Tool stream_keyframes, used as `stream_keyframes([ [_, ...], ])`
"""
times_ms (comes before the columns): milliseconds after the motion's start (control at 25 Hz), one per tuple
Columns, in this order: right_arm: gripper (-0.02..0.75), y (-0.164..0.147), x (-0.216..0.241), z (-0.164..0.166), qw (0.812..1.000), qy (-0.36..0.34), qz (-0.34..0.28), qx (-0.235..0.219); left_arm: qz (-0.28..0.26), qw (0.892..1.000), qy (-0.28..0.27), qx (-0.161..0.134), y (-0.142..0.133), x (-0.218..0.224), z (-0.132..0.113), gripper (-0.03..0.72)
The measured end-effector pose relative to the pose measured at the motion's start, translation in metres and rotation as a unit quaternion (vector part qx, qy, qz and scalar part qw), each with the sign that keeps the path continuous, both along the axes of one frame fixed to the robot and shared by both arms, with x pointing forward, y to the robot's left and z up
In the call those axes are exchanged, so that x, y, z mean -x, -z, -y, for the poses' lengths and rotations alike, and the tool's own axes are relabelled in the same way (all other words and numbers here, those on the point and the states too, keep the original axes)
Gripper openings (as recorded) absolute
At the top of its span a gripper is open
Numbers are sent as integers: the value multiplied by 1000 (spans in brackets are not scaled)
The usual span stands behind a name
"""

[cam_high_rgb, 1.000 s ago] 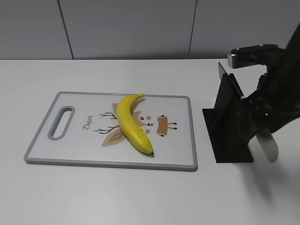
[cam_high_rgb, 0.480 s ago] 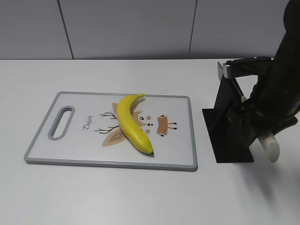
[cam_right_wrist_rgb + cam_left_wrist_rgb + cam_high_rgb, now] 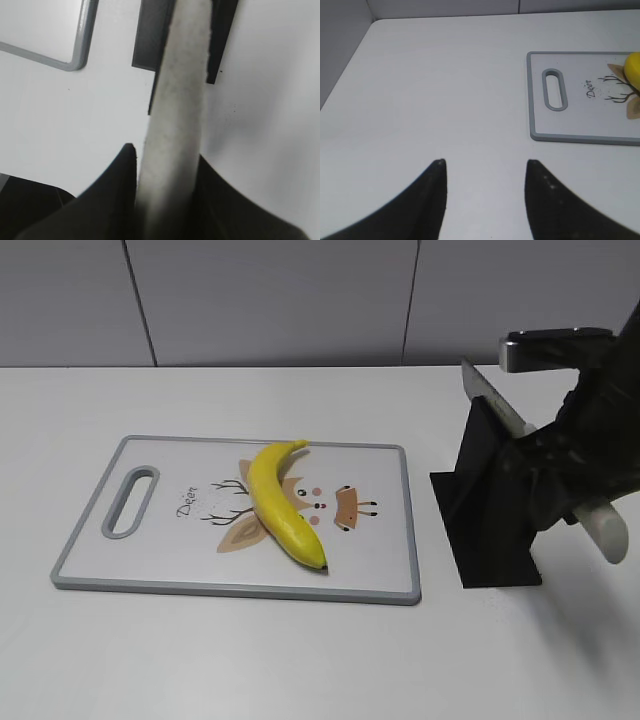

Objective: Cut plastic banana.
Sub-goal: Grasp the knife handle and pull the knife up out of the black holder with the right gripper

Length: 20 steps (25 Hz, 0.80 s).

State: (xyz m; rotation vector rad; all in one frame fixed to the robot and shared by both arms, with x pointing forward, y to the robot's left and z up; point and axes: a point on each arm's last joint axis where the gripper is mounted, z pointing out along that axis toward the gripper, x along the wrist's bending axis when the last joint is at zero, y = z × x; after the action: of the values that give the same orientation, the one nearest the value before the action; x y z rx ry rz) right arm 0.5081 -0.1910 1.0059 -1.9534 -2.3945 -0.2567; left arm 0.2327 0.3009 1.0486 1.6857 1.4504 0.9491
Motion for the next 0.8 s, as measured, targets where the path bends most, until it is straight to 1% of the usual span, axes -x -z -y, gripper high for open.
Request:
stream_keyframes([
  [160,208,-21,8,4,999,-1,36,-9,0,1000,0,0,0,0,0,490],
  [280,184,-41,16,5,997,-4,78,-21,0,1000,0,0,0,0,0,490],
  [480,181,-66,24,12,988,-3,154,-25,0,1000,0,0,0,0,0,484],
  [800,181,-73,21,11,980,-11,196,-34,0,1000,-1,-1,0,0,0,482],
])
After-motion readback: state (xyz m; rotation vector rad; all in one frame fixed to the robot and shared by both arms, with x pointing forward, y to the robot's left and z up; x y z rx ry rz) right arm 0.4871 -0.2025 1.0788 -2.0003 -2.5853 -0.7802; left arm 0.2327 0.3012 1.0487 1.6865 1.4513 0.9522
